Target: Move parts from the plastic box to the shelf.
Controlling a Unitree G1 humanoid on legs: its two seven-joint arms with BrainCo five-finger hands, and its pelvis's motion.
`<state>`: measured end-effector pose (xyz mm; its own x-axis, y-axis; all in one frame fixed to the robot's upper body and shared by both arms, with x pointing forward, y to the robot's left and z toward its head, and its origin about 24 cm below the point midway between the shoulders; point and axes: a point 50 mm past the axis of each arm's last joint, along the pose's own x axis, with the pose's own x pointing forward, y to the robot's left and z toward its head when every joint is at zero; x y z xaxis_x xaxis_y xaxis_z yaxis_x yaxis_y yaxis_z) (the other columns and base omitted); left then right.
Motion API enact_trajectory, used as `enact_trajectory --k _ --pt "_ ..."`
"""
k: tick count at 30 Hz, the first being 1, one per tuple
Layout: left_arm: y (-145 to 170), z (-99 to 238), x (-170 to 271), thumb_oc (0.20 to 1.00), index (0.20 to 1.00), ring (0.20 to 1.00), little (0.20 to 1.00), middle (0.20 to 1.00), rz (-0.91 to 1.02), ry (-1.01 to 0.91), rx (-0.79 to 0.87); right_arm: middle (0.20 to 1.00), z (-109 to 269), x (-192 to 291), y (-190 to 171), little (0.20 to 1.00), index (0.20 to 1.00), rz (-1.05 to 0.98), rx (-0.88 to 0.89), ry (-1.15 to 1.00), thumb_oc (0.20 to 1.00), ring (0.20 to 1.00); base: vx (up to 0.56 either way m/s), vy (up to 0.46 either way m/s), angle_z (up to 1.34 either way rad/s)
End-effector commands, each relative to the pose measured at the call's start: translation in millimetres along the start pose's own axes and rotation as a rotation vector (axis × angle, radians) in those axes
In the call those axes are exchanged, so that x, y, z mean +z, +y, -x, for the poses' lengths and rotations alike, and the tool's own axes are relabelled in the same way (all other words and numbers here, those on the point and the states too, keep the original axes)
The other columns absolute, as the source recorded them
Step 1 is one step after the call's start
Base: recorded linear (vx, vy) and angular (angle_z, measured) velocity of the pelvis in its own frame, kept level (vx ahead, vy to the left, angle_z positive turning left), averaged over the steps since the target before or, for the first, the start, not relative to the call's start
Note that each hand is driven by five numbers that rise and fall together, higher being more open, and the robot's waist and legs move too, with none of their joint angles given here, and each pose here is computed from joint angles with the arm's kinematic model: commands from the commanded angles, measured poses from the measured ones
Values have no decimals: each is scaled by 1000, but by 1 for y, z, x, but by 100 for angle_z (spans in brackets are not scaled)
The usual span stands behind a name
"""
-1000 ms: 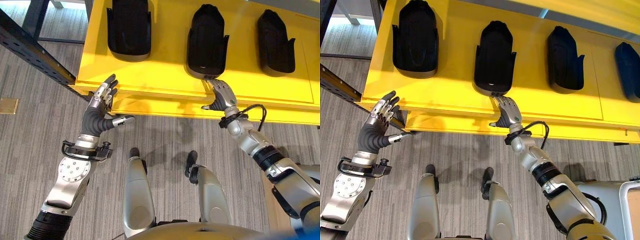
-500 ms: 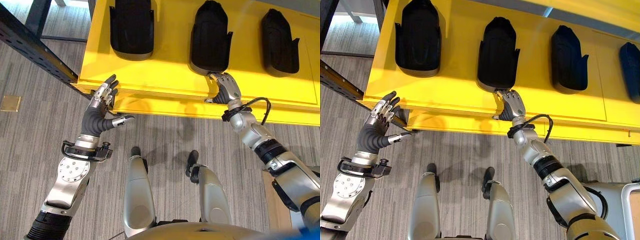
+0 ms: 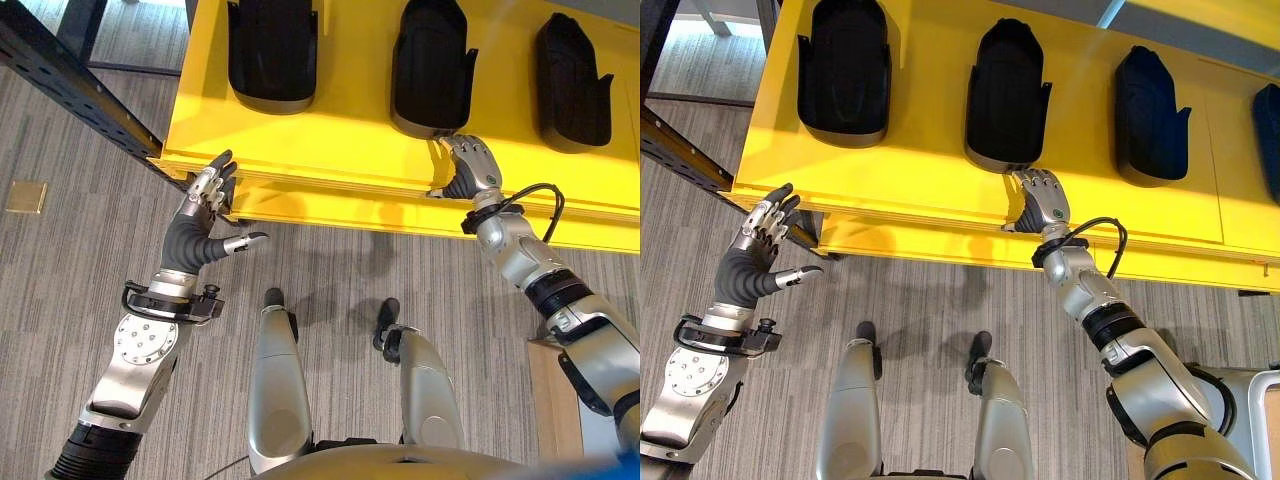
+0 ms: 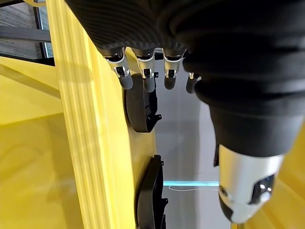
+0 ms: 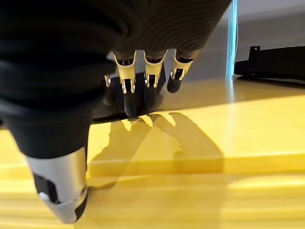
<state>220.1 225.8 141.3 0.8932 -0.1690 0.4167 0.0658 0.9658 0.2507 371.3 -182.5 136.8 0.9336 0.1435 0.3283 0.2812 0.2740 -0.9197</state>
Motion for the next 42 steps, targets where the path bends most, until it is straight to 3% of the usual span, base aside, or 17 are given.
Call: enact_trajectory --k 1,10,20,25,42 --pt "1 3 19 1000 1000 1000 1000 1000 -22 -95 -36 1000 -19 -10 -40 1000 1000 41 -127 21 1000 1000 0 0 0" --pt "2 3 17 1000 1000 1000 1000 1000 -18 -89 -23 1000 -21 -13 -44 1000 1000 34 -137 32 1000 1000 0 0 0" --pt "1 1 16 1000 1000 1000 1000 1000 -26 -91 -2 1000 5 2 -22 1000 1000 -117 -118 -20 1000 1000 0 0 0" --pt "0 -2 19 1000 1000 1000 1000 1000 -61 -115 22 1000 54 20 3 1000 1000 -358 -84 -61 1000 1000 -12 0 3" --pt "-5 9 19 1000 1000 1000 1000 1000 -96 -80 -37 1000 118 35 -14 1000 1000 -703 -99 -144 1000 1000 12 3 -5"
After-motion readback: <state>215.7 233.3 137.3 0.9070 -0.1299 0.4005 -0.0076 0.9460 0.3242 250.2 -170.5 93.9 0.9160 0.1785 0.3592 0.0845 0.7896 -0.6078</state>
